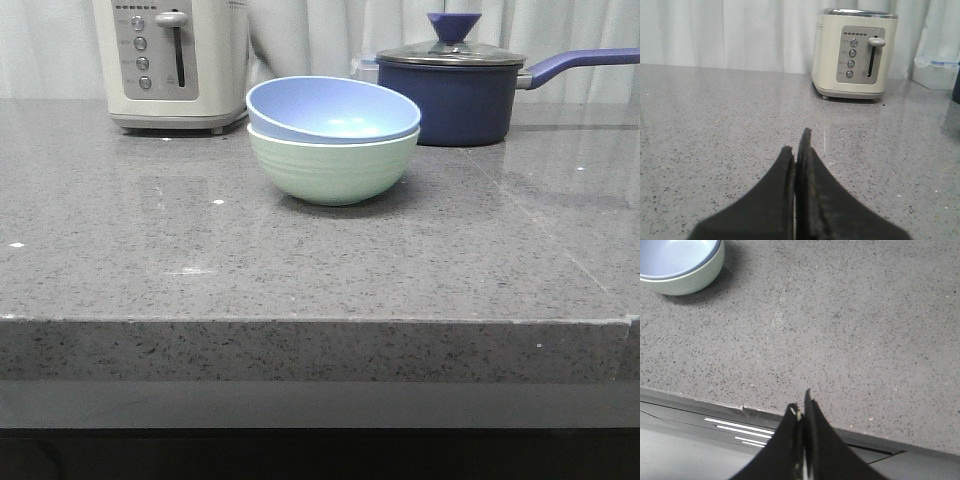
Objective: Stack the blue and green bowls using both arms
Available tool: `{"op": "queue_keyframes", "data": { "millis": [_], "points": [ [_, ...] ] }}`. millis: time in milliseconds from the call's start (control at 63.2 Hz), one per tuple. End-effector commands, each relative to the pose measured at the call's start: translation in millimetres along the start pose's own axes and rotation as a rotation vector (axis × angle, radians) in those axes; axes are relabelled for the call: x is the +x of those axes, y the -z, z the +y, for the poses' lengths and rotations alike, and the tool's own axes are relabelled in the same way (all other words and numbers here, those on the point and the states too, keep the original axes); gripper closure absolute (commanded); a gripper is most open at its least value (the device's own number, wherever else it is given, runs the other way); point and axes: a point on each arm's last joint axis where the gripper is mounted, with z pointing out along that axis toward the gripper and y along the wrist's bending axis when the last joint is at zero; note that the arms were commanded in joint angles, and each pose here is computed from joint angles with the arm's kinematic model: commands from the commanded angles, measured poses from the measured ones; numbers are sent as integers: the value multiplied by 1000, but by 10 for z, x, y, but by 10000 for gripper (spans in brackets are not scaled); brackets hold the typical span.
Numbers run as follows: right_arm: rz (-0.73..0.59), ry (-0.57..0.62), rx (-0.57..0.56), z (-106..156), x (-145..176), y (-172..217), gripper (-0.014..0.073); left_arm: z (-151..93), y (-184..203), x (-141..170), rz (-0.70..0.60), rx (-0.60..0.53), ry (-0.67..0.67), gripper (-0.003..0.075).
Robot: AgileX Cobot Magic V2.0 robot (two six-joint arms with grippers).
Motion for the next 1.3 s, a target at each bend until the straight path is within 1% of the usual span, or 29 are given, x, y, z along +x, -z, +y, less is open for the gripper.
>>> {"op": "queue_keyframes", "data": {
  "millis": [0, 728, 808, 887, 982, 998, 1108, 1203, 1282],
  "points": [
    [-82, 11, 5, -1, -106, 48, 649, 5, 19, -75, -103, -5, 10, 740],
    [-82, 11, 5, -1, -106, 48, 649, 5, 17, -74, -101, -5, 10, 740],
    [-95, 10, 10, -13, -63, 58, 649, 5, 17, -74, -101, -5, 10, 740],
    [-177, 3, 65, -86, 66, 56, 649, 5, 16, -73, -100, -5, 10, 740],
    [-324, -19, 116, -160, 314, -11, 649, 5, 16, -73, -100, -5, 10, 740],
    [-364, -19, 119, -166, 339, -19, 649, 5, 16, -73, -100, -5, 10, 740],
    [-532, -22, 145, -215, 631, -154, 651, 5, 16, -73, -100, -5, 10, 740],
    [-646, -22, 158, -247, 873, -282, 651, 5, 16, -73, -100, -5, 10, 740],
    [-705, -33, 154, -266, 1035, -394, 651, 5, 16, -73, -100, -5, 10, 740]
  ]
}}
